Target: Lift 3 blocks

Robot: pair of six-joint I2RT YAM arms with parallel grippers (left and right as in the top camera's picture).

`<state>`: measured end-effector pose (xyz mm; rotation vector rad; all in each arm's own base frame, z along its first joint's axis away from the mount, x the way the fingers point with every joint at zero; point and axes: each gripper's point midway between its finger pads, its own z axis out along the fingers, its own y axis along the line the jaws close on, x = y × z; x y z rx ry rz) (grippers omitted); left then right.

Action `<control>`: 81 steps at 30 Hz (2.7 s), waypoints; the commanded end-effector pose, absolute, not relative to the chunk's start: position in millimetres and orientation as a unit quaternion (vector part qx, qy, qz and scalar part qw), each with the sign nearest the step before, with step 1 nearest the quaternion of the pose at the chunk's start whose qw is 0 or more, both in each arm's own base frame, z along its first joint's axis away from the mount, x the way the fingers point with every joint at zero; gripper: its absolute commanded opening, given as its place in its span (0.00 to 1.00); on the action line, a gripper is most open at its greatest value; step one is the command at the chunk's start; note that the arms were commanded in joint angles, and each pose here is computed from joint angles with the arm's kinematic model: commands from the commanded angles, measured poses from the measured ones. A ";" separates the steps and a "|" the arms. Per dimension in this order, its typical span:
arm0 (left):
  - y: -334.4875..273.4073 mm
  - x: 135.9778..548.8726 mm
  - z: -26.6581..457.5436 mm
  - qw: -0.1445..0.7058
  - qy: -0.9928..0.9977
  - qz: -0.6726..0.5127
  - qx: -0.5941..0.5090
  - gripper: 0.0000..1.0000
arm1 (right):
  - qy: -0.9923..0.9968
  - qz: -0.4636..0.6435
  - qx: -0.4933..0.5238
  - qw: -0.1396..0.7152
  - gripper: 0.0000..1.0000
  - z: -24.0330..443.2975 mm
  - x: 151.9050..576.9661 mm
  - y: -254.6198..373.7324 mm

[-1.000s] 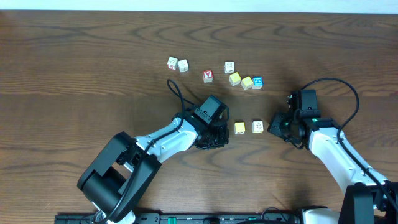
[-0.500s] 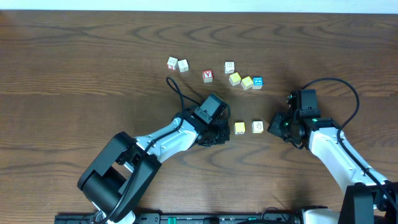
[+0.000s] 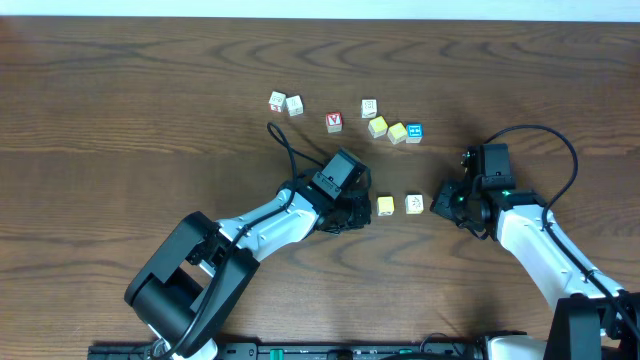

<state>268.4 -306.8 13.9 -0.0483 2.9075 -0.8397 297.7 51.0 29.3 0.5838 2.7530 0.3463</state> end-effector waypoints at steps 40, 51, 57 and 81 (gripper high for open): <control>-196.3 313.3 74.8 0.098 0.949 -0.274 -0.119 0.07 | 0.961 0.123 0.187 0.162 0.01 18.4 293.2 62.7; -185.6 312.2 70.3 0.099 0.956 -0.255 -0.110 0.07 | 0.957 0.128 0.195 0.170 0.01 11.4 292.3 62.5; -185.3 311.4 69.8 0.097 0.956 -0.254 -0.110 0.07 | 0.956 0.131 0.195 0.178 0.01 5.4 290.7 62.4; -182.6 304.8 66.7 0.083 0.959 -0.246 -0.113 0.07 | 0.956 0.170 0.171 0.166 0.01 -5.9 293.9 90.9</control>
